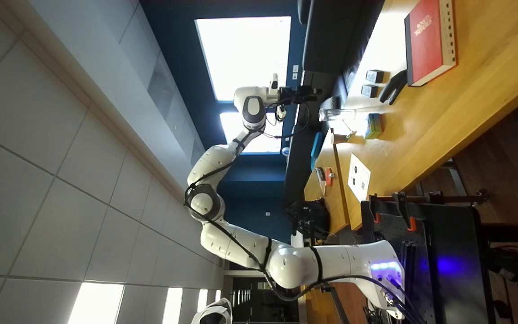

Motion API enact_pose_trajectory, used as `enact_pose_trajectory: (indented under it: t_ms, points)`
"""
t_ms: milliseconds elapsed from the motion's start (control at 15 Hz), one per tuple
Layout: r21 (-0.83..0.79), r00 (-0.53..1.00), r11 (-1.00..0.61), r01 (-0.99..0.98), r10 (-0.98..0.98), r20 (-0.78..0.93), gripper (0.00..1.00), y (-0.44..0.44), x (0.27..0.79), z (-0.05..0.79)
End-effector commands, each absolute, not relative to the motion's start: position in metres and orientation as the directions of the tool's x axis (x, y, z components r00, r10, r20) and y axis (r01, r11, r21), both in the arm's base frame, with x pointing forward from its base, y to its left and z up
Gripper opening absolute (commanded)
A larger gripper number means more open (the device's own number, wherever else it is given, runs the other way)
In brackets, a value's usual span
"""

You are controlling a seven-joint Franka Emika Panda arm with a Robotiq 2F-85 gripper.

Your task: Press down on the top of the stapler.

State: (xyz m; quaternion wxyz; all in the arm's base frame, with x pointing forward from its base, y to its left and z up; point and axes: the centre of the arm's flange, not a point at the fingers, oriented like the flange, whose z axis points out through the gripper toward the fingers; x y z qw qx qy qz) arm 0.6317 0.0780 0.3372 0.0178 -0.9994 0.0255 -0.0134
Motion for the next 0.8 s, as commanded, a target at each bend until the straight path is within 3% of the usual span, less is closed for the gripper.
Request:
enact_pose_trajectory:
  t_ms: [0, 467, 733]
  points:
    - [-0.022, 0.998, -0.999, -0.049, -0.05, 0.025, 0.51, 0.075, 0.663, 0.349]
    - [-0.02, 0.999, -0.998, -0.052, -0.052, -0.005, 0.01, 0.067, 0.686, 0.317]
    - [-0.021, 0.998, -0.998, -0.062, -0.062, -0.025, 0.0, 0.062, 0.694, 0.296]
